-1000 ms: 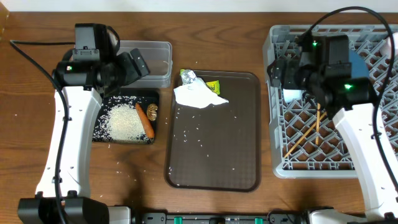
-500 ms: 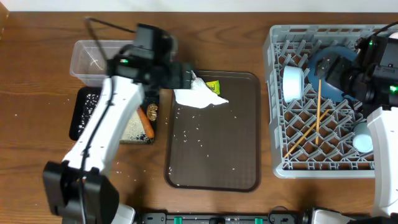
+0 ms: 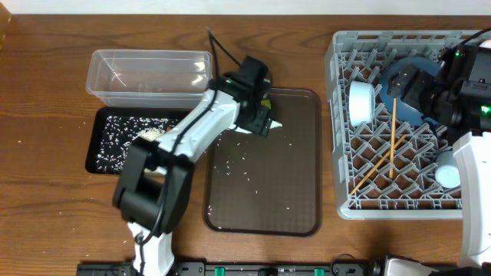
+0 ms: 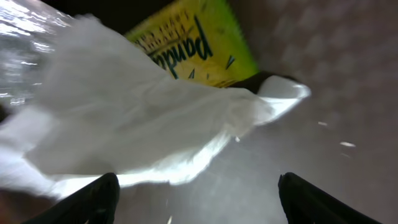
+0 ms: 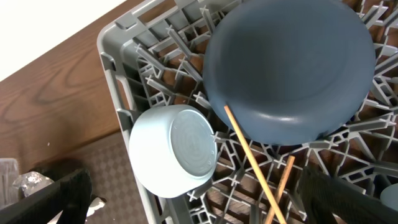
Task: Sort waste into correct bins and load items into the dishwasher rack
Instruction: 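Reach the left gripper to the crumpled white paper on the brown tray, then grasp the white paper and carry it into the clear plastic bin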
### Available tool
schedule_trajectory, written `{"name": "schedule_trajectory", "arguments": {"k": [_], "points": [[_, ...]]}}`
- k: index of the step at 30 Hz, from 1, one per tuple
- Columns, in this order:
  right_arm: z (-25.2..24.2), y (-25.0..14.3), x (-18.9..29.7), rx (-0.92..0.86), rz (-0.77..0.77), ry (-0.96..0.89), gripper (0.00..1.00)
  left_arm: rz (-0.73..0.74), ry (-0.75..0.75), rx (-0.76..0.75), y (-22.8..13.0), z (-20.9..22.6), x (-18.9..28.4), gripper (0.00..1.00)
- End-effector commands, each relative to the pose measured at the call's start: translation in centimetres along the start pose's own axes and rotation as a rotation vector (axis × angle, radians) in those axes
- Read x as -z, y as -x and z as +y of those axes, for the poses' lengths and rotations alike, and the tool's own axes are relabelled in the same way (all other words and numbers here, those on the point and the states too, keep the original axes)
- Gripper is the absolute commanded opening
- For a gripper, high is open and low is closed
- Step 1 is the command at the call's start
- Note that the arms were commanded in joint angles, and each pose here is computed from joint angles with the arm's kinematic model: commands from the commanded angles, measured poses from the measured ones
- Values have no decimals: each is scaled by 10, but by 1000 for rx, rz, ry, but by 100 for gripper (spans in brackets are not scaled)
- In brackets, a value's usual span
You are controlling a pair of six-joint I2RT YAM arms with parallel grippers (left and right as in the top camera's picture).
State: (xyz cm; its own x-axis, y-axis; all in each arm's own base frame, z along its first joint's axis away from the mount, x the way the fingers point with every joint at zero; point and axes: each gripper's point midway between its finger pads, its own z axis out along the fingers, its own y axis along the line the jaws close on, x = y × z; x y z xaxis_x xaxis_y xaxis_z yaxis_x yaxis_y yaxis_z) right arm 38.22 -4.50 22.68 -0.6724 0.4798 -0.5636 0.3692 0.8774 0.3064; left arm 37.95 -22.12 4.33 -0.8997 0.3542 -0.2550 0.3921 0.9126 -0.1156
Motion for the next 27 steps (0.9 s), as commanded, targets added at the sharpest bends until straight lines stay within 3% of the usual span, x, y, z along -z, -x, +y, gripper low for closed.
{"name": "schedule_trajectory", "arguments": {"k": [1,4,7,12,19,22,27], "points": [[3,6,10,-8,-26,13,99,32,39,-12,-5,10,-19,77],[3,6,10,-8,-26,13,99,49,39,-9,-9,11,-24,35],[3,6,10,-8,-26,13,99,29,38,-11,-5,9,-5,8],[3,6,10,-8,-26,13,99,-63,75,-14,10,9,70,6],[3,6,10,-8,-26,13,99,-284,330,23,25,51,167,6],[3,6,10,-8,-26,13,99,-303,431,77,28,84,174,6],[3,6,10,-8,-26,13,99,-309,489,195,41,146,148,6]]}}
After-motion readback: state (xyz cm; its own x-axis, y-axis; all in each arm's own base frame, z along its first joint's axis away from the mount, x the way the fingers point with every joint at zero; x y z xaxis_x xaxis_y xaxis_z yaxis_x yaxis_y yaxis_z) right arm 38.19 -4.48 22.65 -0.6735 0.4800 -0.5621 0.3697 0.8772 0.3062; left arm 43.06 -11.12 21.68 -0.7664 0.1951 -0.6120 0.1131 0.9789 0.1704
